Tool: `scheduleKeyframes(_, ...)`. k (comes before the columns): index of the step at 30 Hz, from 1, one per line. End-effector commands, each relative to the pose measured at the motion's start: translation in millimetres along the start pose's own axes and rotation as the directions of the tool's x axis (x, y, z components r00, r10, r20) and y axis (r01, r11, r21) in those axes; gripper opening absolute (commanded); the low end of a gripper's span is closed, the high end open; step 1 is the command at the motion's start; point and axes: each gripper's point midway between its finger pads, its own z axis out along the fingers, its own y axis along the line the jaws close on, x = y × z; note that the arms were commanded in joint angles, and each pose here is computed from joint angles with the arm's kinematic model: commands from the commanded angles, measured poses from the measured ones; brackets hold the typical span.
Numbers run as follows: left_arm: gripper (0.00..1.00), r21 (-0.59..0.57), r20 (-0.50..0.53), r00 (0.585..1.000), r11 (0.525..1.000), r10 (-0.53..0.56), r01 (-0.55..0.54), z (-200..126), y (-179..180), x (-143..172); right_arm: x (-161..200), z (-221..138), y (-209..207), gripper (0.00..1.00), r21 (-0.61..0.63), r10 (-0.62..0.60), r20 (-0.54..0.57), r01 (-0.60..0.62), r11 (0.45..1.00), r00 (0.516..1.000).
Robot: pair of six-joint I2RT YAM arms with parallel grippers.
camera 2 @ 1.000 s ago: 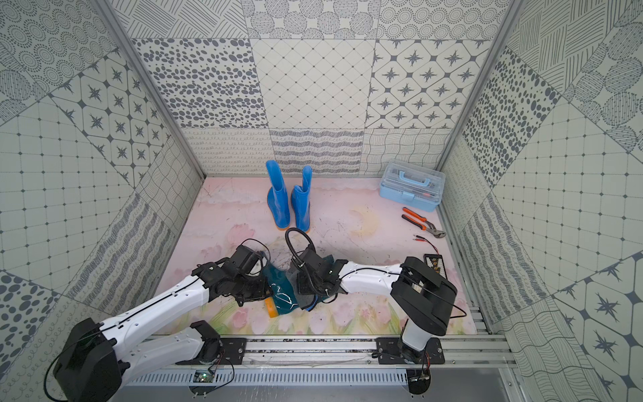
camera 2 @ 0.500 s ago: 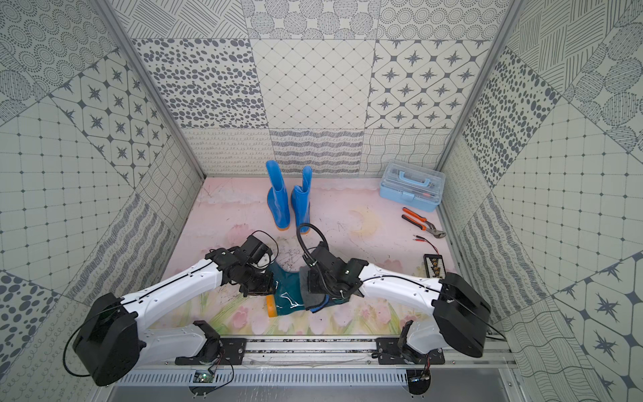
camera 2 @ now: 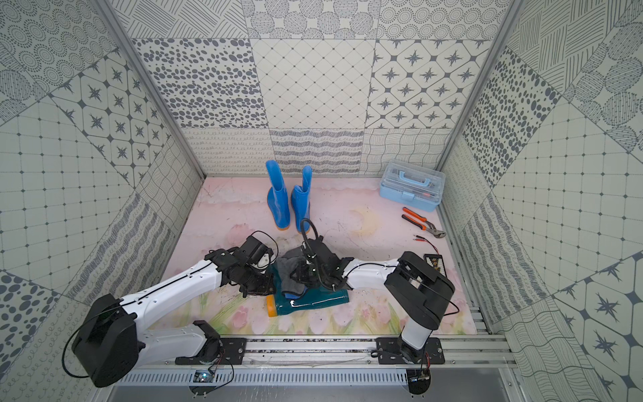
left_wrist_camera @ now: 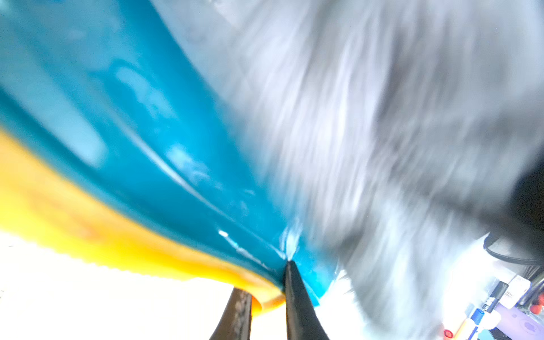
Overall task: Wipe the rubber boots with a cloth
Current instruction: Wipe the dirt off the rubber boot.
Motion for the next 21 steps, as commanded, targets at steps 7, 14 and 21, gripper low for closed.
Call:
scheduleKeyframes(7,0.00,0.025,0.039,0.995,0.996,0.087,-0.088,16,-8,-16,9,-65,-78,0.00,0.354,-0.088,-0.057,0.102,0.929,0.995)
scheduleKeyframes(14,0.00,0.060,0.080,0.994,0.995,0.080,-0.085,10,-15,-19,13,-60,44,0.00,0.118,-0.228,-0.011,0.228,0.966,0.974)
scheduleKeyframes(21,0.00,0.065,0.096,0.993,0.995,0.070,-0.077,4,-15,-17,83,7,33,0.03,0.131,-0.234,-0.282,0.279,0.951,0.930)
